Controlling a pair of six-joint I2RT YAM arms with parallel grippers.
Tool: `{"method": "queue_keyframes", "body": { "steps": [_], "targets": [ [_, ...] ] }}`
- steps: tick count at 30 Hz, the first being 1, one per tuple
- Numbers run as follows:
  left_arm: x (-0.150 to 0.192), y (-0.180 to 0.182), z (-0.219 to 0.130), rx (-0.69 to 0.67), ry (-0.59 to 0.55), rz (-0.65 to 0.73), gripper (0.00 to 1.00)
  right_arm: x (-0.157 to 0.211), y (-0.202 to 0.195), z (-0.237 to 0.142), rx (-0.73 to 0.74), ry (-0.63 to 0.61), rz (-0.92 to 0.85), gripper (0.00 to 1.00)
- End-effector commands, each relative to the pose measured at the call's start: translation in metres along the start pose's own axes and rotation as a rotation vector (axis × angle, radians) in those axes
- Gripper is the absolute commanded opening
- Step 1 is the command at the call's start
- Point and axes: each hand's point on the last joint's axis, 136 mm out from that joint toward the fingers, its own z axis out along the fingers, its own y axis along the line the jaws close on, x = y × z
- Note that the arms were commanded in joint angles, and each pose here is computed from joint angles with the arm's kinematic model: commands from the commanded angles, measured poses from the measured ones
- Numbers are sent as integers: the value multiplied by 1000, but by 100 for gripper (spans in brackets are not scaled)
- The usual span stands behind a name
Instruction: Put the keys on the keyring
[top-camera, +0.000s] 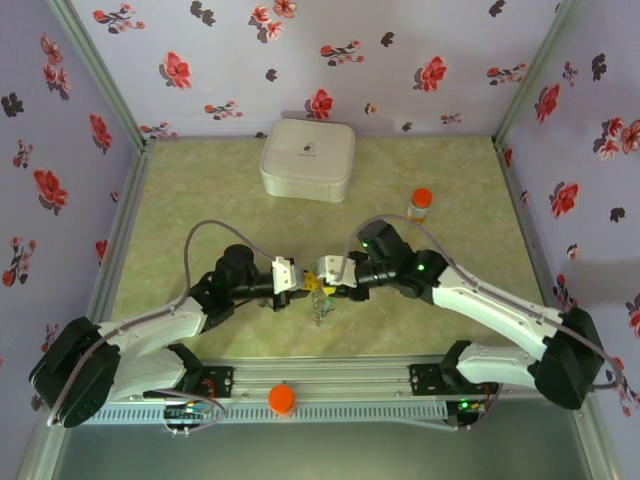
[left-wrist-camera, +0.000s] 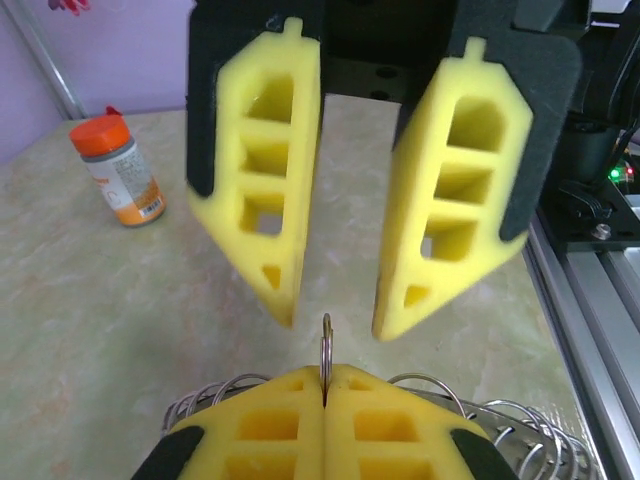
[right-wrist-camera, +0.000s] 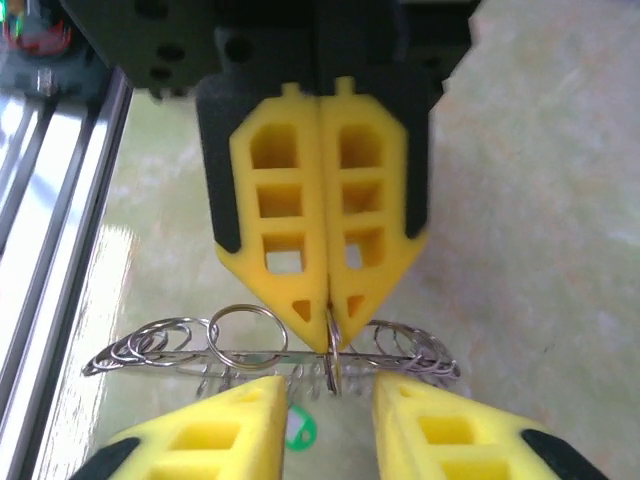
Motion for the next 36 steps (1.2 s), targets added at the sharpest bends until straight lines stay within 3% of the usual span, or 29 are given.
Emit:
{"method": "queue_keyframes", "body": {
  "steps": [1, 10, 18, 24, 29, 30, 32, 36],
  "targets": [
    [-24, 6, -2, -37, -117, 53, 0, -24, -21, -21, 84, -256, 64, 32],
    [-53, 5, -3, -3, -316, 8, 0, -27, -4, -21, -20, -378, 159, 31],
    [-53, 1, -3, 23, -330, -14, 0, -26, -5, -19, -24, -370, 159, 24],
    [-55, -1, -6, 24, -337, -15, 0, -19, -15, -19, 51, -345, 145, 18],
    [-56, 0, -5, 23, -339, -10, 0, -28, -12, -22, 24, -361, 136, 0],
    [-55, 1, -4, 20, -334, -13, 0, -29, -12, -23, 22, -356, 130, 0],
    [-52, 4, -3, 6, -324, -24, 15, -29, -11, -24, 19, -329, 118, 0],
    [-42, 8, -2, -29, -272, -31, 22, -23, -3, -22, 6, -208, 62, 0]
  ]
}}
